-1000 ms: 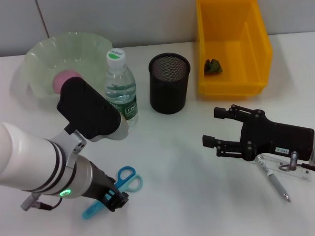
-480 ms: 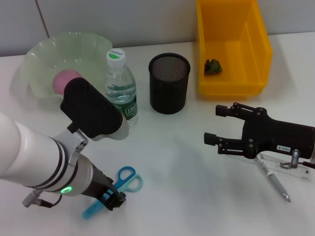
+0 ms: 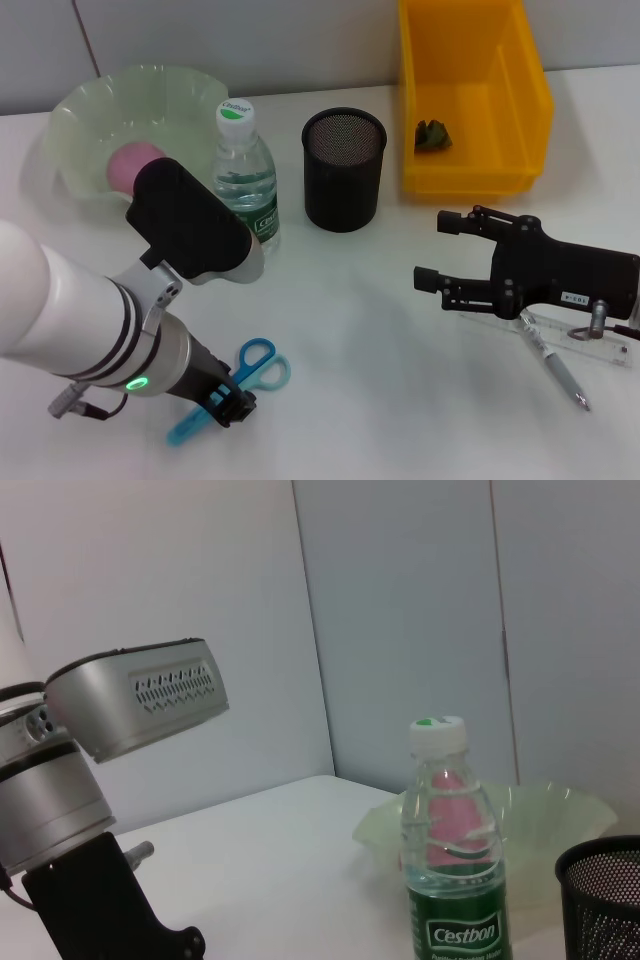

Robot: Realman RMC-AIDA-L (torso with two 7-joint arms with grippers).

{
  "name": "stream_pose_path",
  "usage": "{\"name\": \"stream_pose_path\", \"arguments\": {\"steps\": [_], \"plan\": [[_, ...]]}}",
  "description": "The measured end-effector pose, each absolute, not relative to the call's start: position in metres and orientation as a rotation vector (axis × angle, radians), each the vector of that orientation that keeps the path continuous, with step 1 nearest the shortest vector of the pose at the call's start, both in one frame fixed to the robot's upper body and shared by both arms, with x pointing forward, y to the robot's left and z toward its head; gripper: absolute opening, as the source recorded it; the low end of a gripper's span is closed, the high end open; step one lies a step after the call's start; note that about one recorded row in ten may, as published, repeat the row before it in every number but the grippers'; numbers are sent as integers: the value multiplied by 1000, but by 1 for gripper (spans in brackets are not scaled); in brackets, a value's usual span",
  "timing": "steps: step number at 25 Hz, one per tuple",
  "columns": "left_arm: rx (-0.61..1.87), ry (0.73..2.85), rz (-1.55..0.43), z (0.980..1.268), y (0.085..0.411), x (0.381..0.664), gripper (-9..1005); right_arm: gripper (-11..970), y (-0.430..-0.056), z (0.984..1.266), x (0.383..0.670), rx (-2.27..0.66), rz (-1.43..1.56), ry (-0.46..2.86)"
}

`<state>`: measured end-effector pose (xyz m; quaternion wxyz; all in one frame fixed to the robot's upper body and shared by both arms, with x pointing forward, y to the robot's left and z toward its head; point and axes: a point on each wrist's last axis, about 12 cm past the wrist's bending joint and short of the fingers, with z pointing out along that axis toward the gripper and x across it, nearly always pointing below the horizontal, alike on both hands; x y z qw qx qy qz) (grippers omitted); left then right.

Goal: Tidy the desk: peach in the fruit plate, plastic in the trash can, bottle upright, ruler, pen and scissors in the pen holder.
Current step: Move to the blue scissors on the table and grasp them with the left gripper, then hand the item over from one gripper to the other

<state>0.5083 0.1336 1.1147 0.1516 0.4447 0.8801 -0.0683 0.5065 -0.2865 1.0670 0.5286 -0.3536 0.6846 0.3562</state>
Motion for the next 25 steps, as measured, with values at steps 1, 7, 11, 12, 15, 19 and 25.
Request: {"name": "stream_pose_path", "arguments": {"steps": [1, 7, 11, 12, 15, 19, 25], "plan": [[1280, 2524, -195, 1115, 133, 508, 372, 843, -286, 1067, 507, -844, 850, 1636], [1289, 2525, -193, 1114, 133, 510, 362, 843, -286, 1066, 507, -843, 849, 1639], [1300, 2537, -187, 1111, 133, 512, 356, 843, -286, 1066, 507, -842, 849, 1640], [1304, 2537, -187, 1111, 133, 512, 354, 843, -286, 1066, 507, -842, 849, 1640], [1315, 2530, -188, 1112, 132, 511, 331, 842, -287, 1066, 507, -842, 849, 1641], [1308, 2536, -215, 1113, 132, 512, 282, 842, -287, 1066, 506, -841, 849, 1642], [1317, 2532, -217, 1113, 132, 512, 229, 842, -288, 1065, 505, -838, 848, 1643]]}}
